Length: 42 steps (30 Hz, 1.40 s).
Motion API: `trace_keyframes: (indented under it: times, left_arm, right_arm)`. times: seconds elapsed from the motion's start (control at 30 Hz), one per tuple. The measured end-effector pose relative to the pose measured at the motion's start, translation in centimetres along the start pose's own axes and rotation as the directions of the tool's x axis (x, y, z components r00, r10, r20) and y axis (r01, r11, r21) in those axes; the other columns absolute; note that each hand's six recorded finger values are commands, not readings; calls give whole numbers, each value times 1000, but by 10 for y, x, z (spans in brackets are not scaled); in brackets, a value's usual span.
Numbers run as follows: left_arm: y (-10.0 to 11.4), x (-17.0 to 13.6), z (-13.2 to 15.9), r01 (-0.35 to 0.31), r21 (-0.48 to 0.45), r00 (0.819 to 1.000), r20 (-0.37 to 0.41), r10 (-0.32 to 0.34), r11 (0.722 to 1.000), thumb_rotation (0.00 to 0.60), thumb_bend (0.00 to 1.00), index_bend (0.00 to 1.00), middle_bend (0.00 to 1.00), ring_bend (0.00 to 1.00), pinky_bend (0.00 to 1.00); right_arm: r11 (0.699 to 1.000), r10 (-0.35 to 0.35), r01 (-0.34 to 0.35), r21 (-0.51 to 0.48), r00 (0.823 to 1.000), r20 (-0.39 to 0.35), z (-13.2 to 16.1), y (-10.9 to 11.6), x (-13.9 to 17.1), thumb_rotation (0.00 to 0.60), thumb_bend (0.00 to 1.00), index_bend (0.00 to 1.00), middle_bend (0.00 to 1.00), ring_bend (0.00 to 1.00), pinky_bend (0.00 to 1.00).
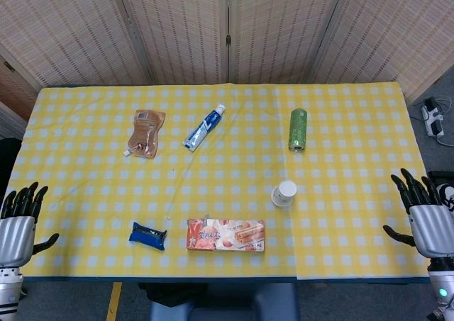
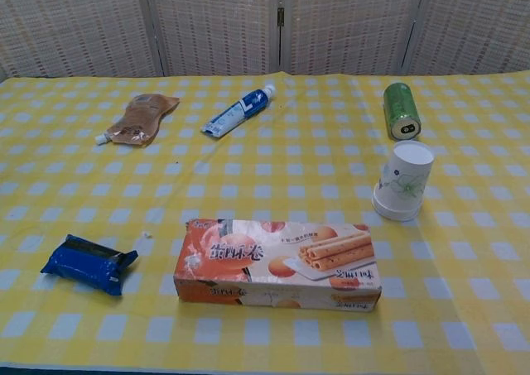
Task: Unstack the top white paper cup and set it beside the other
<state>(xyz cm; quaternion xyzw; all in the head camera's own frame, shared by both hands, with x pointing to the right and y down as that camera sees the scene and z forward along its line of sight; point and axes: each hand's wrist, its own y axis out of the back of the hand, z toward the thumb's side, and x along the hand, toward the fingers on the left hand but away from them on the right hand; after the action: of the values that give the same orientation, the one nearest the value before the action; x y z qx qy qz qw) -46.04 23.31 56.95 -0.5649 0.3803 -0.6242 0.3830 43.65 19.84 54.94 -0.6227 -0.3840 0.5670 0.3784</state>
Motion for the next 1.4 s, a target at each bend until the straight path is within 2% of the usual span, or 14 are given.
trace_keyframes:
  times: [0.37,0.53,0.7,0.87,1.07,1.17,1.4]
  left_arm:
    - [1,0,4,-8,-7,1000,10,8,1000,600,198,58,59,72,56]
    - [1,-3,4,2,-13,1000,10,-2,1000,600,198,58,59,72,45]
    - [1,-7,3,13,-19,1000,7,-13,1000,600,198,60,59,71,36]
    - [0,-10,2,21,-21,1000,1,-21,1000,600,198,61,59,69,17]
    - [-1,-12,-1,16,-7,1000,-6,-16,1000,600,198,69,59,69,15]
    - [-2,-13,-3,17,-4,1000,-13,-17,1000,600,198,69,59,69,15]
    - [-5,-13,-5,30,-5,999,-21,-30,1000,600,198,70,59,66,12]
  right_arm:
    - [997,75,-75,10,992,-101,22,-16,-13,600,169,1,26,127,37]
    - [992,127,-125,23,979,-157,39,-24,-23,600,234,46,62,143,69]
    - [982,188,-180,57,958,-214,64,-31,-40,600,245,124,64,141,76]
    - [968,249,-236,81,933,-261,91,-35,-63,600,270,140,62,134,79]
    - [947,322,-305,106,905,-276,114,-44,-90,600,353,145,61,124,85]
    - [934,358,-340,111,891,-279,125,-50,-102,600,358,154,61,123,87]
    - [916,402,-379,134,873,-277,142,-62,-126,600,364,180,65,123,88]
